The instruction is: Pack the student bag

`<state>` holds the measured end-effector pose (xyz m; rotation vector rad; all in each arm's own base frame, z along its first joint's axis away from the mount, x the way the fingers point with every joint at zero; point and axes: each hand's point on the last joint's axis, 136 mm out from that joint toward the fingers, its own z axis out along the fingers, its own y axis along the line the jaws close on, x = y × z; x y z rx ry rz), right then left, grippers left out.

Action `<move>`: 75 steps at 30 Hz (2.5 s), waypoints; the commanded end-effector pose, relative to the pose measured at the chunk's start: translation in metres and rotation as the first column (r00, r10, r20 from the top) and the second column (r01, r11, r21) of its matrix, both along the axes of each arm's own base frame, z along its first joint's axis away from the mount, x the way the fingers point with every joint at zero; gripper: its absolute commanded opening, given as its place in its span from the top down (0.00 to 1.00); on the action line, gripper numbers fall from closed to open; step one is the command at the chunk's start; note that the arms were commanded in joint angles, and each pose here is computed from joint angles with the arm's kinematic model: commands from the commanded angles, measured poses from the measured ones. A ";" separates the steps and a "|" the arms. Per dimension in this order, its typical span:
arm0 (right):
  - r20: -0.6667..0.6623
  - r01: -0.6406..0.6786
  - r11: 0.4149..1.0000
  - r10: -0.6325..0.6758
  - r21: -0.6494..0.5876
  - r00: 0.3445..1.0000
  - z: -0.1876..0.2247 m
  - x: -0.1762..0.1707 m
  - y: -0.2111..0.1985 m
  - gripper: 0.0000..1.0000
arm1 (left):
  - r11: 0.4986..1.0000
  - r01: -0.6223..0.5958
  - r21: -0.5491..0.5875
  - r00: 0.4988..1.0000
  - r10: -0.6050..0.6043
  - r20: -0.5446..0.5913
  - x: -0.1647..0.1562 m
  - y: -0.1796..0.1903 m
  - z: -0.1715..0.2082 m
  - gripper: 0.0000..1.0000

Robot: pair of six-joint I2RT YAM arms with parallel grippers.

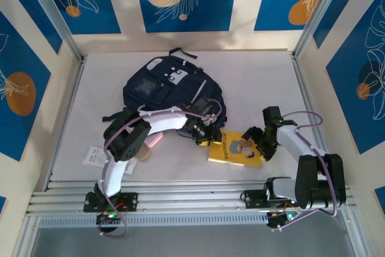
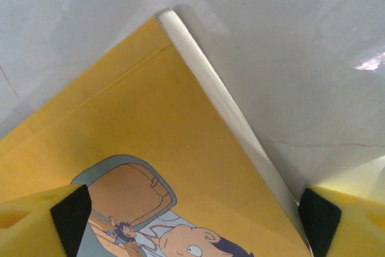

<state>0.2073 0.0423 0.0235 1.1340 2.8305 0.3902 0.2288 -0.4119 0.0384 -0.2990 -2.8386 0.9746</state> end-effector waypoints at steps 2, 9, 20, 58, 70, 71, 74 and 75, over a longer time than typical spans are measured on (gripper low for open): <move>0.008 -0.017 0.998 0.016 0.063 1.000 -0.001 -0.001 0.016 0.09 | 0.993 0.058 -0.100 0.998 -0.058 0.005 -0.014 -0.015 0.038 0.51; 0.010 -0.028 0.998 0.028 0.059 1.000 -0.003 -0.002 0.018 0.10 | 0.988 0.047 -0.148 0.999 -0.045 0.016 -0.012 -0.021 0.061 0.65; 0.024 -0.017 0.999 0.016 0.044 1.000 0.001 -0.005 0.015 0.09 | 0.983 -0.004 -0.185 0.999 -0.005 -0.050 -0.014 -0.026 0.045 1.00; 0.883 -0.547 0.833 0.312 -0.078 0.350 0.151 0.028 0.095 0.12 | 0.898 0.438 0.045 0.661 -0.356 0.661 -0.015 0.067 0.182 1.00; 0.923 -0.673 0.721 0.354 -0.167 0.150 0.139 0.009 0.147 0.05 | 0.864 0.462 0.201 0.416 -0.412 0.811 -0.003 0.088 0.184 1.00; 0.918 -0.680 0.713 0.364 -0.168 0.155 0.136 0.010 0.149 0.05 | 0.864 0.458 0.208 0.403 -0.410 0.818 -0.002 0.089 0.185 1.00; 0.909 -0.702 0.691 0.386 -0.175 0.154 0.130 0.010 0.156 0.05 | 0.861 0.462 0.214 0.370 -0.406 0.836 -0.001 0.089 0.190 1.00; 0.909 -0.708 0.684 0.388 -0.175 0.150 0.129 0.010 0.158 0.05 | 0.859 0.467 0.210 0.362 -0.403 0.841 -0.002 0.088 0.191 1.00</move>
